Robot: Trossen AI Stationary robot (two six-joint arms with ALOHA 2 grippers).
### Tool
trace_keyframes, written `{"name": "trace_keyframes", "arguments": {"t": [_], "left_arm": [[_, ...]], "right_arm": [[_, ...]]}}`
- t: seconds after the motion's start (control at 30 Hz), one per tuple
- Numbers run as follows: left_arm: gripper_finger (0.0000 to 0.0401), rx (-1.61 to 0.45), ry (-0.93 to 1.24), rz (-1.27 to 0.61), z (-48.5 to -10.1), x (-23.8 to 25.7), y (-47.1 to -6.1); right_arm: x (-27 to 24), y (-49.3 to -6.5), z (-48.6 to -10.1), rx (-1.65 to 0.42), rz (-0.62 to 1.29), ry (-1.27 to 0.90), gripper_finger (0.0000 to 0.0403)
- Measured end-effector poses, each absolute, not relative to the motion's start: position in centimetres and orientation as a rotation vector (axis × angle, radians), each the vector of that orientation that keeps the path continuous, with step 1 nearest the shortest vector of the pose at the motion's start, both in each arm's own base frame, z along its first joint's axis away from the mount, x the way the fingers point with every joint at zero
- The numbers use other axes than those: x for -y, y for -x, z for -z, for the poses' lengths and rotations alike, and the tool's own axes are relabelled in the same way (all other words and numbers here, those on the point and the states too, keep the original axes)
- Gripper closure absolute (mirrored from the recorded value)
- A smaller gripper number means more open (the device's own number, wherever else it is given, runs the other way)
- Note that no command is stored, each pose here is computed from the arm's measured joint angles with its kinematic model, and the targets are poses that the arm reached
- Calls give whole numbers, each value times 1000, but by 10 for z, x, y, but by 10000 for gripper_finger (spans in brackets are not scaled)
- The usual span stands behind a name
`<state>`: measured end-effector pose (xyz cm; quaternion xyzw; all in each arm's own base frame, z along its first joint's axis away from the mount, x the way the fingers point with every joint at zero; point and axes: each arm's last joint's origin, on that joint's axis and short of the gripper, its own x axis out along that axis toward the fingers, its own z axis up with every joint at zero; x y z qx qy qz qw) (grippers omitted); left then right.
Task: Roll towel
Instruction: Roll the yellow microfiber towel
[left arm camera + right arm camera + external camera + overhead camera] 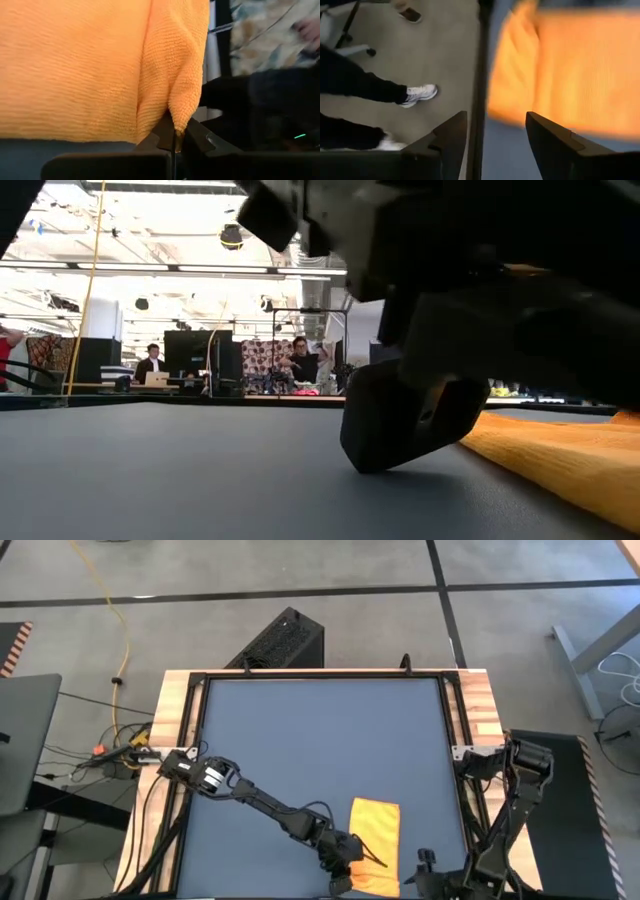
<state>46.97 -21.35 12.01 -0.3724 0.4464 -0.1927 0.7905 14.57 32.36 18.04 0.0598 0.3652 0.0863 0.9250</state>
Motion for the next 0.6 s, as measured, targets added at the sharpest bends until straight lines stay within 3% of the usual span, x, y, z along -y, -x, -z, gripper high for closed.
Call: {"name": "trace_keyframes", "arguments": {"t": [0.2, 0.6], "left_arm": [[401, -1064, 937, 396, -116, 196, -474], [401, -1162, 1025, 352, -105, 192, -465]], "right_arm": [[-331, -170, -169, -661, -218, 84, 173], [-333, -178, -133, -678, -122, 104, 209]]}}
